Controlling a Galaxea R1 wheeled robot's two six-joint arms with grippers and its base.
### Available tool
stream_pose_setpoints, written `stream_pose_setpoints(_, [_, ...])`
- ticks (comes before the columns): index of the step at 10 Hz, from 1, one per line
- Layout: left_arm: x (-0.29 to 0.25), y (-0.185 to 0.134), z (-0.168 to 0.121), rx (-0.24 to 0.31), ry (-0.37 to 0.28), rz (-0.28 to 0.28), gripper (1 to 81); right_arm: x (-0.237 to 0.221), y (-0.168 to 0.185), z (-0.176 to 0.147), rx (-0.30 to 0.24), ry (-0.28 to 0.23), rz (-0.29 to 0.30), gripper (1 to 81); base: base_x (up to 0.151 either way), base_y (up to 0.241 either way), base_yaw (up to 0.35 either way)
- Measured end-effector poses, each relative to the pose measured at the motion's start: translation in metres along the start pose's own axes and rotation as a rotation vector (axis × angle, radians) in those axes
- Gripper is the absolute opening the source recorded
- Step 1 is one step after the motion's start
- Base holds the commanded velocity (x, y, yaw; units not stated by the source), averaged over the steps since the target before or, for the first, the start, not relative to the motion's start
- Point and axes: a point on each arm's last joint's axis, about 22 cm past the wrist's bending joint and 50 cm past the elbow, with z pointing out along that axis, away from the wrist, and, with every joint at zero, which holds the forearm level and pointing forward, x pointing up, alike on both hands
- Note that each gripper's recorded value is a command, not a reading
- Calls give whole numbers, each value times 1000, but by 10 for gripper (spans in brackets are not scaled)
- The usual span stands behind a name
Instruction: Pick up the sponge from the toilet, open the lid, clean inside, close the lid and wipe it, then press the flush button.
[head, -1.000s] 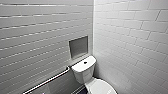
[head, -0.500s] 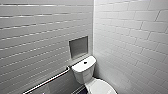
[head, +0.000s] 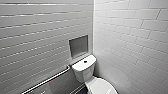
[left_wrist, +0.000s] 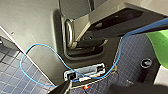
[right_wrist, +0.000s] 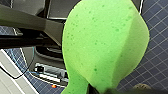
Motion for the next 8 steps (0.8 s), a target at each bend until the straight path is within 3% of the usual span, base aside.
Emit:
stream_pose_setpoints(2, [-14,0,-1,2,-15,-6,811,-15,-12,3,11,-10,20,10,0,0,0])
stream_pose_setpoints(5, [6,-12,-1,35,29,15,811,9,-10,-1,2,47,7,10,0,0,0])
stream_pose_setpoints(8, [2,-13,5,63,19,10,811,3,-16,0,9,41,7,10,0,0,0])
